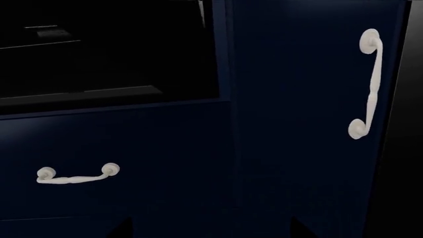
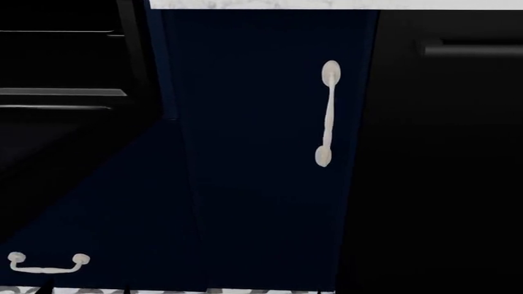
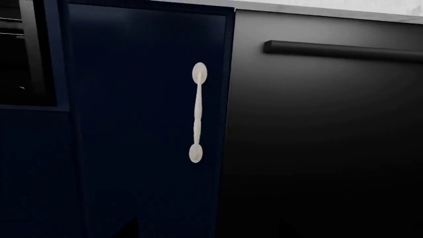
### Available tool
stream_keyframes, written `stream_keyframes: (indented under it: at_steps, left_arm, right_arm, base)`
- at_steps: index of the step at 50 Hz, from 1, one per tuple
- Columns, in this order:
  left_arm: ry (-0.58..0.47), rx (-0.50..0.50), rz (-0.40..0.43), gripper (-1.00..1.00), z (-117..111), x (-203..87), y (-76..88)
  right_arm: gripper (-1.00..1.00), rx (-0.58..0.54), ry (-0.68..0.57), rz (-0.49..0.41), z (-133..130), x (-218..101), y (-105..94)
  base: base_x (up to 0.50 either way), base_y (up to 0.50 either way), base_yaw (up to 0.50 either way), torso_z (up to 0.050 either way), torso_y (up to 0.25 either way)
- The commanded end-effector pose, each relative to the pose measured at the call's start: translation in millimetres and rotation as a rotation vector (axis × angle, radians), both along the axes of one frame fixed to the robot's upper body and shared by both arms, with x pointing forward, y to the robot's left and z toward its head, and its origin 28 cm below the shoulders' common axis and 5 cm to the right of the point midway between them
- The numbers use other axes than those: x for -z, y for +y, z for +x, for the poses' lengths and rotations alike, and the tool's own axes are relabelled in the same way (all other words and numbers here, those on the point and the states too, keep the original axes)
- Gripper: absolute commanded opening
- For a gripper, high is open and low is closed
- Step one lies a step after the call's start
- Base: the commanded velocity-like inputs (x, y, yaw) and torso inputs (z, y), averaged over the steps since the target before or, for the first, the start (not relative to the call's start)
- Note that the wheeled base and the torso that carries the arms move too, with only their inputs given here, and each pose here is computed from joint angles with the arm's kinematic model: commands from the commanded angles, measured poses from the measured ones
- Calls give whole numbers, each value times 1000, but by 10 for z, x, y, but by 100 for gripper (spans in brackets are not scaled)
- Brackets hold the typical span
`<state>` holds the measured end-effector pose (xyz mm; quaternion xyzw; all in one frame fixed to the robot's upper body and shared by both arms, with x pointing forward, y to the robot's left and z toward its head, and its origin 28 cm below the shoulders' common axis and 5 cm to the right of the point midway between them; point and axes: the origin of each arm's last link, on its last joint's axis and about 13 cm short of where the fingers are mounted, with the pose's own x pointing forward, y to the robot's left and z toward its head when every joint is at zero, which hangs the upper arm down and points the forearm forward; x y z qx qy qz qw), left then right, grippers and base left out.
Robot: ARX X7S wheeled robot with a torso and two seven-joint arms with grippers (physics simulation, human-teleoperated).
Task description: Close the oven door
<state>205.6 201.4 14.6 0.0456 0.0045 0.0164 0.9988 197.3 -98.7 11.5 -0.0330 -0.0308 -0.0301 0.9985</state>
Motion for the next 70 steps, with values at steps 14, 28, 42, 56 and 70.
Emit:
stream_keyframes:
  at_steps: [14,28,42,56,70]
  left_arm:
    - [-2,-5,3,100,2,-4,1]
    - [-7,-8,2,100,-1,-6,-1]
    - [-11,-7,7,100,-8,-14,-5]
    - [-12,-8,10,100,-1,-7,-4]
    - [-24,-9,11,100,-14,-21,-5]
  right_arm:
    - [100,-6,5,-8,2,-8,8]
    - [100,-6,3,-7,-1,0,3]
    - [100,-11,6,-11,-1,-5,8]
    - [100,-12,6,-12,-1,-7,10]
    - [100,-11,4,-11,-2,-6,9]
  base:
    - [0,500,0,0,0]
    - [0,500,0,0,0]
    - [0,500,0,0,0]
    - [0,500,0,0,0]
    - [0,500,0,0,0]
